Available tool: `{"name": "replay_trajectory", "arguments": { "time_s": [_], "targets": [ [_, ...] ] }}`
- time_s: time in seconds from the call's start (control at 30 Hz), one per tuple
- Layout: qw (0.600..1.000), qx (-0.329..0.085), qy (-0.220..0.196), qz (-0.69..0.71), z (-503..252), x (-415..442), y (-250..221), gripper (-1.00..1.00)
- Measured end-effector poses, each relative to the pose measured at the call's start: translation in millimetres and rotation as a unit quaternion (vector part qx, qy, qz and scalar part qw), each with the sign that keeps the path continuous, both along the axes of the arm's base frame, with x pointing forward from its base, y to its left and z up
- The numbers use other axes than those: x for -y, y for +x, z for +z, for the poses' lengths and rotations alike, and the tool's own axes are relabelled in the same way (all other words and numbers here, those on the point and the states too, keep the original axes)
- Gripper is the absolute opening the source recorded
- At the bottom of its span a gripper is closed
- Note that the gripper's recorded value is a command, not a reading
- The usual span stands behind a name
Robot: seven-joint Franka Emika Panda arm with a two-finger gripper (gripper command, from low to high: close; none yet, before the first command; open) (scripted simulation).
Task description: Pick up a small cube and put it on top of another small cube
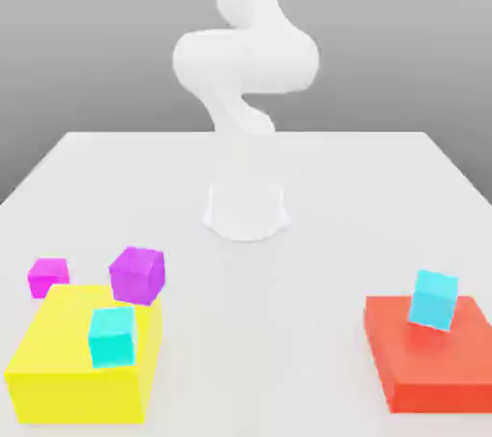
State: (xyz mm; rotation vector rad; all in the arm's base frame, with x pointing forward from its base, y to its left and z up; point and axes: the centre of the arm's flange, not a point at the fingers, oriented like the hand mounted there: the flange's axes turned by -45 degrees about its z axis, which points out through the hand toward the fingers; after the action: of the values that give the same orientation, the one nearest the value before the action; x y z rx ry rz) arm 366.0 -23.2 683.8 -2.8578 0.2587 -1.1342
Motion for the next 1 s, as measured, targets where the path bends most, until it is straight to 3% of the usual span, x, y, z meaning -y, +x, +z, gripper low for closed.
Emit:
{"name": "replay_trajectory", "arguments": {
  "time_s": [0.23, 0.47, 0.73, 1.0],
  "targets": [
    [0.971, -0.056, 0.141, -0.187, -82, 69, 39, 0.00],
    [0.885, -0.097, 0.255, -0.377, -169, 136, 49, 0.00],
    [0.724, -0.120, 0.349, -0.583, -269, 206, 30, 0.00],
    [0.509, -0.112, 0.395, -0.756, -363, 262, -21, 0.00]
  ]
}}
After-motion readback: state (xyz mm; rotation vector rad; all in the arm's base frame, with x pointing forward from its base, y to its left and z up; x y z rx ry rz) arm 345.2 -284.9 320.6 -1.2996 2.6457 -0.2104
